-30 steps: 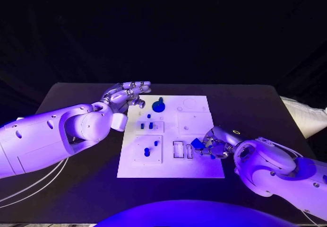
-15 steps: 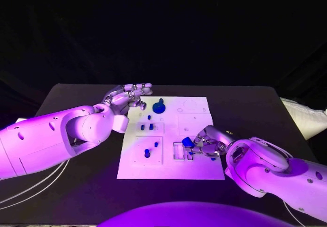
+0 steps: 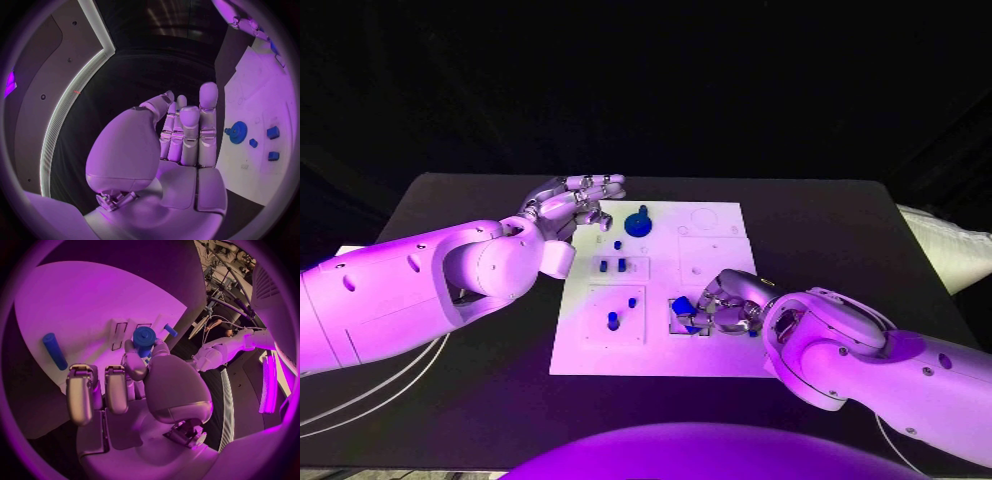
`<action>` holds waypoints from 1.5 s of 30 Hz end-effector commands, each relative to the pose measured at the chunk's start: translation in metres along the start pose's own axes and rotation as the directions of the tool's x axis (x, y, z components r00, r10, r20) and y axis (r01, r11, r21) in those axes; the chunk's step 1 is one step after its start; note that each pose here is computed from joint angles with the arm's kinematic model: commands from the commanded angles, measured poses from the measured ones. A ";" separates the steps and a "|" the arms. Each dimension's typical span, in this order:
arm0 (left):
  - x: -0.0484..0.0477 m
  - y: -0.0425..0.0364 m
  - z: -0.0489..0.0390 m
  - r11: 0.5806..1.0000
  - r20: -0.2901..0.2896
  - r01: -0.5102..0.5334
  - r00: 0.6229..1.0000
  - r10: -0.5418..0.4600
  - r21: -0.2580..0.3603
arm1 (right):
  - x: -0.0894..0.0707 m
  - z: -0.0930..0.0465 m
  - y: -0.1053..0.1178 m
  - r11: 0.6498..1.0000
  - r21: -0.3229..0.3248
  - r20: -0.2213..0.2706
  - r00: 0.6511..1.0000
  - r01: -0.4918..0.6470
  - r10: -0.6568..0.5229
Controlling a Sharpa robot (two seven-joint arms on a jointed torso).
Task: Assemble the parts on the task board
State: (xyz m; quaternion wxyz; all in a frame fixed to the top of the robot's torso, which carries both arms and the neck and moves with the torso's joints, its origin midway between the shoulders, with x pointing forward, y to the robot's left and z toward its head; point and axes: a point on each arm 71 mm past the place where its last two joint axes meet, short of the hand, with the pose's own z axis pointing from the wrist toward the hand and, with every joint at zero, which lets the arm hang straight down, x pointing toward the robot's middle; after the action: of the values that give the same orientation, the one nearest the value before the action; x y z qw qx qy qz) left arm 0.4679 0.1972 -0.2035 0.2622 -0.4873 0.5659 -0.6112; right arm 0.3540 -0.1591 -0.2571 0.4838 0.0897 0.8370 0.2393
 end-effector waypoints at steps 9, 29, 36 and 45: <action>0.0026 -0.0003 0.0002 1.000 -0.024 -0.001 1.000 0.001 0.005 | 0.001 0.004 -0.002 1.000 0.010 0.000 1.000 0.019 -0.019; 0.0014 -0.0005 -0.0005 1.000 -0.022 -0.004 1.000 0.004 0.003 | 0.000 0.004 0.001 0.999 -0.009 0.027 0.999 0.033 -0.033; 0.0012 -0.0005 -0.0007 1.000 -0.022 -0.004 1.000 0.004 0.003 | 0.001 0.007 0.002 0.998 -0.015 0.037 0.997 0.065 -0.065; 0.0006 -0.0006 -0.0010 1.000 -0.020 -0.005 1.000 0.005 0.002 | -0.002 0.004 0.004 0.999 -0.028 0.099 0.995 0.028 -0.025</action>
State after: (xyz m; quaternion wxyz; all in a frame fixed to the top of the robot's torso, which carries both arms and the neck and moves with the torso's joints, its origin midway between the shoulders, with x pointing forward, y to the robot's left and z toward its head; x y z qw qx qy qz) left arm 0.4676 0.1990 -0.2037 0.2638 -0.4853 0.5685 -0.6096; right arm 0.3585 -0.1545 -0.2594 0.5086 0.0760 0.8250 0.2344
